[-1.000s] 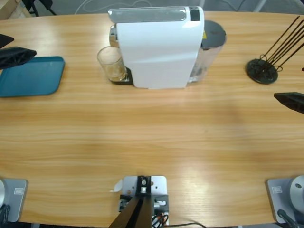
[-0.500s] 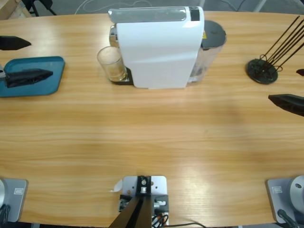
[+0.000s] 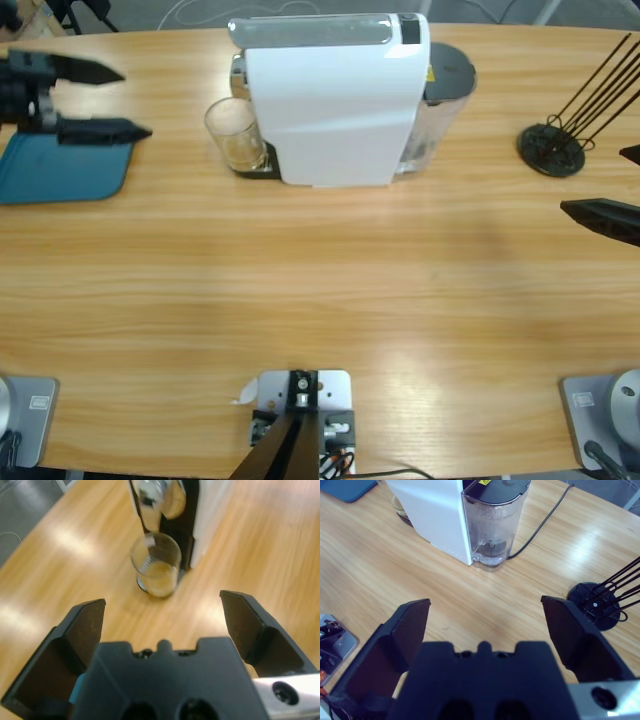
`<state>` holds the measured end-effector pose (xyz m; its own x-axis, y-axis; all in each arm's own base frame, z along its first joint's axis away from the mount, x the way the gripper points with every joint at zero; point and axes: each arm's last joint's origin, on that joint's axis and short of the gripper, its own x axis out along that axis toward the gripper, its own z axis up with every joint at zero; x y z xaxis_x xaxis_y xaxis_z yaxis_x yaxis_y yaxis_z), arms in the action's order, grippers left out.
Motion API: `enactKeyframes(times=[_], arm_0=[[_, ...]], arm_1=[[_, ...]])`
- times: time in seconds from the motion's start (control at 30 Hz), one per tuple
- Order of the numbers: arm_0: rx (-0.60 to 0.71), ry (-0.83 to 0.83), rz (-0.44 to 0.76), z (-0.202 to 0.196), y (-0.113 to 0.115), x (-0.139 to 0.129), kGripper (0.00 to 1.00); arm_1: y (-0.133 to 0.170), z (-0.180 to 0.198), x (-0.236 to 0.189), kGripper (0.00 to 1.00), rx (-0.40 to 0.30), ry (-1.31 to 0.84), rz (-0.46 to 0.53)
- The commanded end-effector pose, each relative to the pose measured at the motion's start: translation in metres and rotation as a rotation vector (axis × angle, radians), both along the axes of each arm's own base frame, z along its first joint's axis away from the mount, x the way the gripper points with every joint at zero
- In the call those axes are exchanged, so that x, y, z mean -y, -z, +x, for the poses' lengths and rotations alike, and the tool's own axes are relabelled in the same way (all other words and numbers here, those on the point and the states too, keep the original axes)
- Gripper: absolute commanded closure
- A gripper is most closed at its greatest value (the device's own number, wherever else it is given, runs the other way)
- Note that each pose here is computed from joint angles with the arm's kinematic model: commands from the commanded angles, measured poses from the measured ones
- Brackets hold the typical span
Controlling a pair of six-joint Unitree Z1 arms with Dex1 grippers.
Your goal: Pour coffee
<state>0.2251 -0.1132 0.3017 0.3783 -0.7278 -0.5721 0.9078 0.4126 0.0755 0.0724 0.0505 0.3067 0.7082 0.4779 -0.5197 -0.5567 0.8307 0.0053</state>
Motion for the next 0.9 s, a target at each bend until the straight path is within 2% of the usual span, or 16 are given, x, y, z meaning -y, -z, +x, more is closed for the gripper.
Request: enactKeyframes(times=[0.03,0.3,0.43,0.9], arm_0=[[-0.094,0.128,-0.02,0.021,0.028,0.022,0.004],[-0.065,0.198,-0.04,0.042,0.042,0.032,0.001],[-0.053,0.174,0.013,0.05,0.05,0.035,0.0],[-0.065,0.188,0.059,0.069,0.077,0.055,0.0]], arm_1=[[0.014,0.003,-0.004,0.0,-0.051,-0.013,-0.02],[0.014,0.003,-0.005,0.0,-0.058,-0.017,-0.022],[0.014,0.004,-0.005,0.0,-0.063,-0.019,-0.023],[0.017,0.009,-0.009,0.0,-0.082,-0.019,-0.035]])
